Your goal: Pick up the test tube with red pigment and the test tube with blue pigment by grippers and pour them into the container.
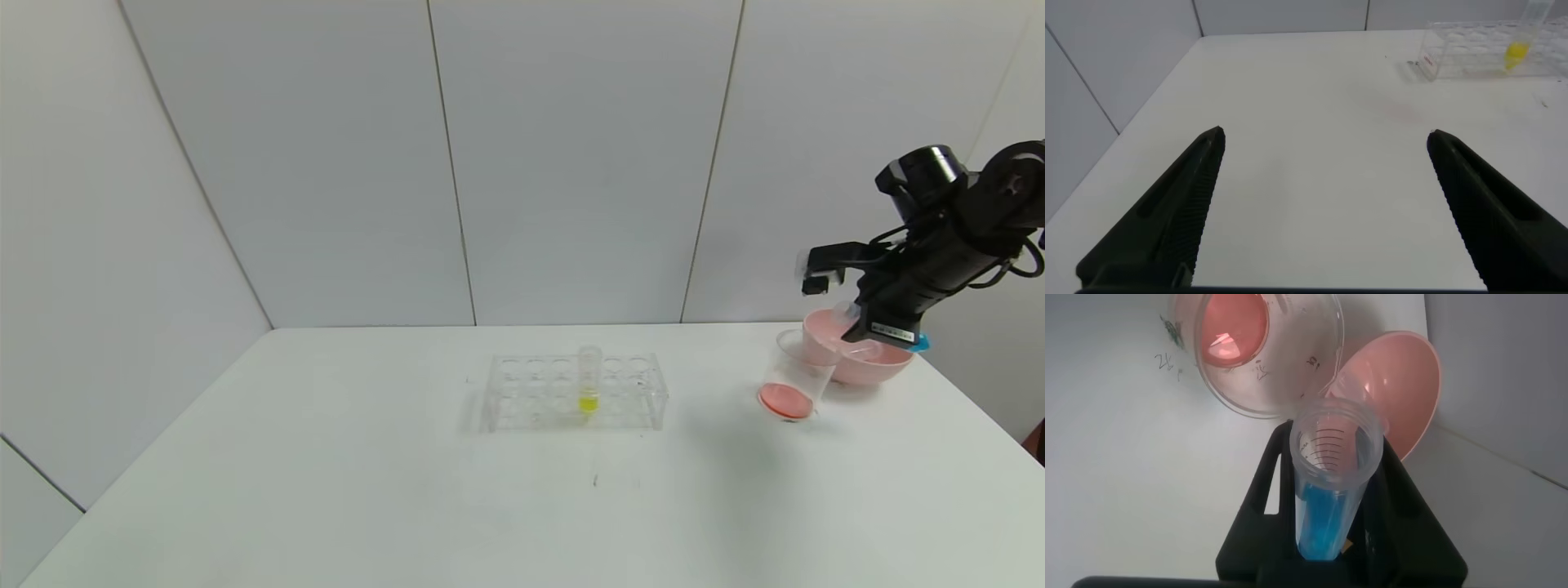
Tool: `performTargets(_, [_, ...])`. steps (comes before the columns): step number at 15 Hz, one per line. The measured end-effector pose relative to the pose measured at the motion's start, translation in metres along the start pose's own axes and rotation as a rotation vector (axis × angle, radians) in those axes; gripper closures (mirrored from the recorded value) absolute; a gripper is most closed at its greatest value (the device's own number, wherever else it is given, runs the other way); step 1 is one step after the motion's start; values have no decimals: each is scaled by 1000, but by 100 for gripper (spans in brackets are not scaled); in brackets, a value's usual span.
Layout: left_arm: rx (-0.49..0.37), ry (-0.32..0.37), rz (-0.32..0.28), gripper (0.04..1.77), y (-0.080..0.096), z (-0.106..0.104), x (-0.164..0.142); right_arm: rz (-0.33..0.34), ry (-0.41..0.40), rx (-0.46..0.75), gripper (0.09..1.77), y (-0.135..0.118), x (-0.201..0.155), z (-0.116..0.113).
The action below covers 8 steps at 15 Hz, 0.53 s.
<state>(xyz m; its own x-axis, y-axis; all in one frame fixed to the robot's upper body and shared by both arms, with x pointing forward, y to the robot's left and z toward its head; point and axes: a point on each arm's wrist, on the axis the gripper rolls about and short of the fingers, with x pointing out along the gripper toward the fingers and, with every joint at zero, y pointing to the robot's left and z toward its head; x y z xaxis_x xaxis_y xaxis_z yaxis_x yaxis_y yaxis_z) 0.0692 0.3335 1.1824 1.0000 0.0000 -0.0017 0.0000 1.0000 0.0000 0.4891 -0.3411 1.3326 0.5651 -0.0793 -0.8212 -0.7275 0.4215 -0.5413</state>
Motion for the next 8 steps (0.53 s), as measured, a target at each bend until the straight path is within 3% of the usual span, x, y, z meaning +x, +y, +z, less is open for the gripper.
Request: performTargets(8, [0, 0, 0, 5, 0, 0, 0, -32, 112, -51, 133, 6, 15, 12])
